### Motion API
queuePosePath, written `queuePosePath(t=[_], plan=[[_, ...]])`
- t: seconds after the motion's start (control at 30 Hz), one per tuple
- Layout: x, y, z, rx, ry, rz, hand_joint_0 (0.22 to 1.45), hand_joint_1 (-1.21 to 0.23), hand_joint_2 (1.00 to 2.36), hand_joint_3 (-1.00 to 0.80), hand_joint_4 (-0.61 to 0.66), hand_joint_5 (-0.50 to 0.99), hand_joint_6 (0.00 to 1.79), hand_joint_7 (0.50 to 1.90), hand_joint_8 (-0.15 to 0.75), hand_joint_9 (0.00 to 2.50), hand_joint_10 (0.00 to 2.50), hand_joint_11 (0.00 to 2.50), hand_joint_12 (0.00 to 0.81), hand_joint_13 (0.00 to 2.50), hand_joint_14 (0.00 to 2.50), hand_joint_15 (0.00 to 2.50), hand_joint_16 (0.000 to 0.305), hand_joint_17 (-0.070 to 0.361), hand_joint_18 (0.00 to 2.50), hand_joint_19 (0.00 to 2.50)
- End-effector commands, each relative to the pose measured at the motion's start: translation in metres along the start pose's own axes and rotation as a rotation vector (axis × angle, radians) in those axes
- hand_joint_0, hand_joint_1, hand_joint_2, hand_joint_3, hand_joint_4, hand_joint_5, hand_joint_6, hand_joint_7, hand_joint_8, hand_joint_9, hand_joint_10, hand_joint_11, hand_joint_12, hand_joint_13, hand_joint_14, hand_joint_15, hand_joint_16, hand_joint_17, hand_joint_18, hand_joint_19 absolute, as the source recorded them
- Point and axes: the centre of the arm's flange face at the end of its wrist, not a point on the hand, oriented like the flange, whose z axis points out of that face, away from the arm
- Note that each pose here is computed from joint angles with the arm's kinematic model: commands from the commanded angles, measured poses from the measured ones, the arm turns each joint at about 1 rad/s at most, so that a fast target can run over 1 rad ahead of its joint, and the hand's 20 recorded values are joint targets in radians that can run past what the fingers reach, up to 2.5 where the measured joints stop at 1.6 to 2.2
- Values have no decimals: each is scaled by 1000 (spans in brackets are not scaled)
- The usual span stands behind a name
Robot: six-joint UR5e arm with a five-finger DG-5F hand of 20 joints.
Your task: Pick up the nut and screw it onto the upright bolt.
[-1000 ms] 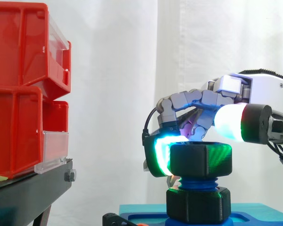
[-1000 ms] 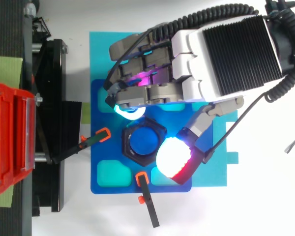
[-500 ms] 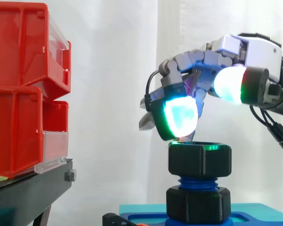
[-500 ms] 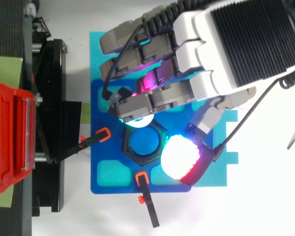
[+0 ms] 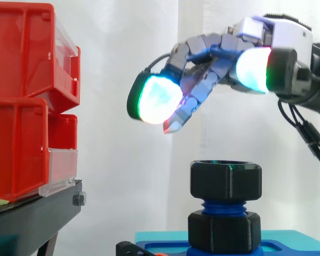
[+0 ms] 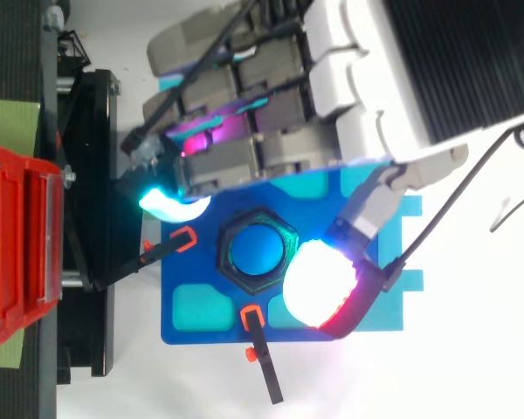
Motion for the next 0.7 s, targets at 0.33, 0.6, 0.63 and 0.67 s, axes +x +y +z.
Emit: queuePosePath(t=[0.33,0.6,0.63,0.67], plan=[[30,29,12,0,-66,12,471,-140,1000,-500,154,-108,501,577,162,737,0,0,211,459,0,0,26,58,168,0],[38,33,8,14,-11,35,471,-133,1000,-500,157,-97,501,598,173,708,0,0,216,449,0,0,26,58,149,0],[39,33,8,15,-8,34,471,-133,1000,-500,158,-97,501,596,173,708,0,0,218,450,0,0,26,58,149,0],[40,33,7,15,-4,33,471,-133,1000,-500,162,-96,501,599,173,708,0,0,218,450,0,0,26,58,149,0]])
